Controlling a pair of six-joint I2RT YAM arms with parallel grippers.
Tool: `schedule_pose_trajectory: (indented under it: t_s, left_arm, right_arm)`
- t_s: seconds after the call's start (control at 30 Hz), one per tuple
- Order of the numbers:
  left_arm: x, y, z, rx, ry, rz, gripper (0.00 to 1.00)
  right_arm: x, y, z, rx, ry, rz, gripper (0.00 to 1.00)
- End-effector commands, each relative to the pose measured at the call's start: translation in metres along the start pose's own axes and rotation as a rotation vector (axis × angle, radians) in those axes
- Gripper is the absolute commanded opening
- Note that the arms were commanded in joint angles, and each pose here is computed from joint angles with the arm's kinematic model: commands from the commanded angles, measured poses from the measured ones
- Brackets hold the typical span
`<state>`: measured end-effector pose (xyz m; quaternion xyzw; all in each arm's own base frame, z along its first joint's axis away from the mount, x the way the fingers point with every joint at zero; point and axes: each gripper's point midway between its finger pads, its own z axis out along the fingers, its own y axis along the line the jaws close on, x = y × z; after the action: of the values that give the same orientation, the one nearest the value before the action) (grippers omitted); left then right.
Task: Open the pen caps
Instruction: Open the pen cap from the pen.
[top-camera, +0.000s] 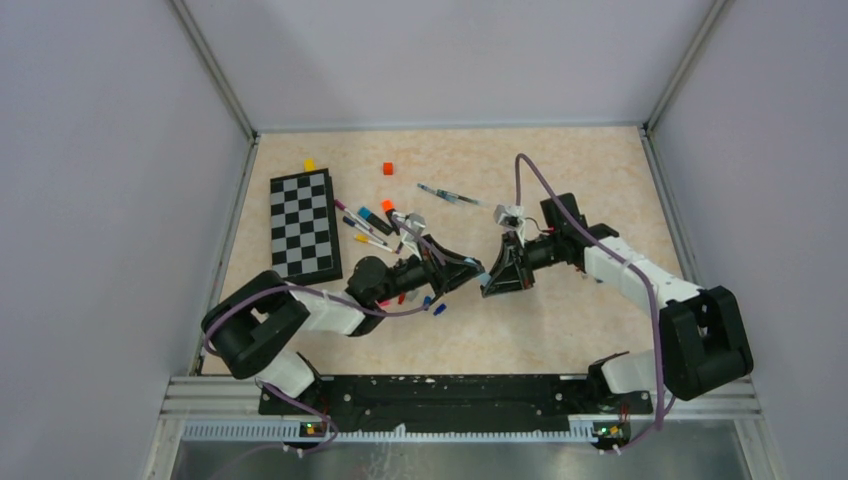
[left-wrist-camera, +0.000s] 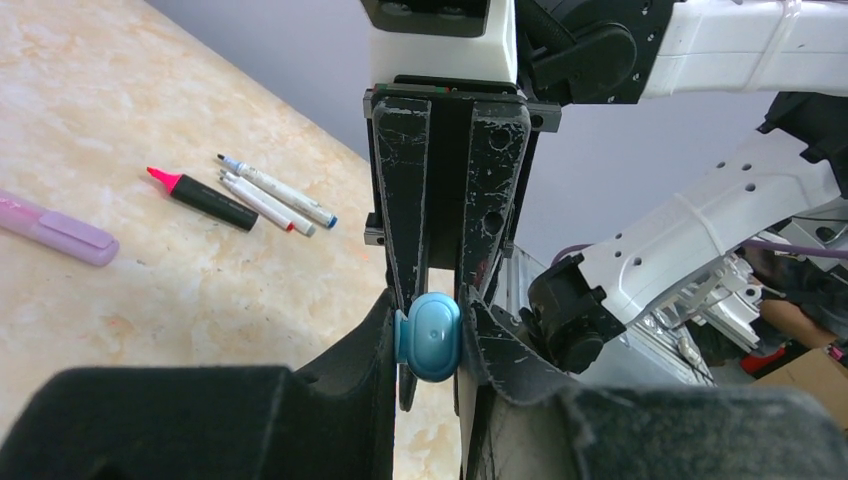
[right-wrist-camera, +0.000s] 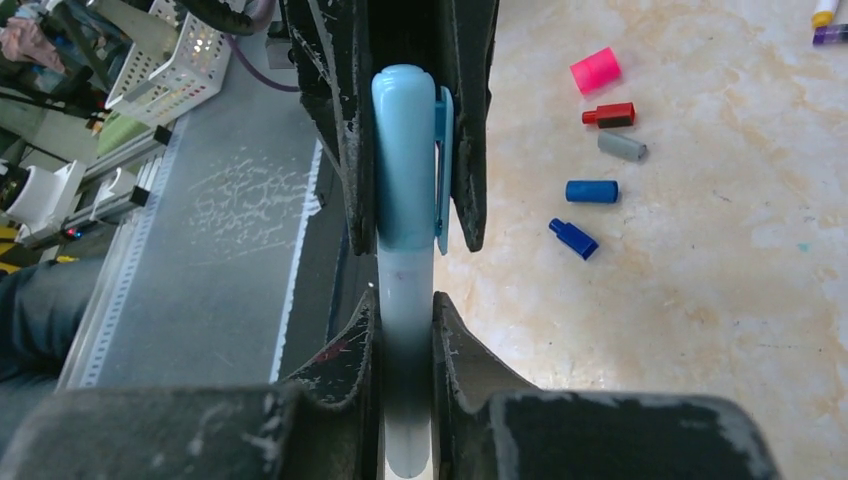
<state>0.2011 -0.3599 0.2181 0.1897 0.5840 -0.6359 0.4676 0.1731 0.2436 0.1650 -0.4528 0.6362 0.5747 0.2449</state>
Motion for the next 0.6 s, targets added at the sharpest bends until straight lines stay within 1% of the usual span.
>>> schedule_pose_trajectory:
  t_s: [0.0,0.07,0.13,0.2,0.27,0.33,0.4,0.47,0.57]
  left_arm:
    - [-0.049,-0.014,-0.005,0.027,-0.152,0.098,0.00]
    - [-0.082,-0.013,-0.017,0.002,-0.234,0.145,0.00]
    - [-0.126,-0.015,-0.029,-0.046,-0.332,0.240,0.00]
    - [-0.160,-0.018,-0.037,-0.102,-0.395,0.310,0.00]
    - [-0.187,-0.024,-0.047,-0.158,-0.463,0.348,0.00]
    - [-0.205,-0.033,-0.056,-0.168,-0.510,0.390,0.00]
    - [-0.211,-0.046,-0.058,-0.138,-0.511,0.422,0.00]
    - [-0.203,-0.047,-0.053,-0.135,-0.439,0.413,0.00]
    - [-0.176,-0.040,-0.048,-0.124,-0.299,0.357,0.00]
  right_arm:
    - [-0.015,0.013,-0.002,-0.029,0.003,-0.120,0.00]
    - [-0.011,0.014,-0.002,-0.033,0.009,-0.117,0.00]
    - [-0.010,0.014,-0.001,-0.046,0.011,-0.105,0.00]
    - [-0.005,0.013,0.002,-0.057,0.026,-0.095,0.00]
    - [-0.002,0.013,0.004,-0.067,0.042,-0.089,0.00]
    - [0.002,0.012,0.005,-0.066,0.058,-0.088,0.00]
    - [0.003,0.007,0.004,-0.039,0.074,-0.100,0.00]
    - [0.004,-0.005,0.001,0.033,0.105,-0.127,0.00]
    - [0.001,-0.037,-0.018,0.243,0.142,-0.155,0.00]
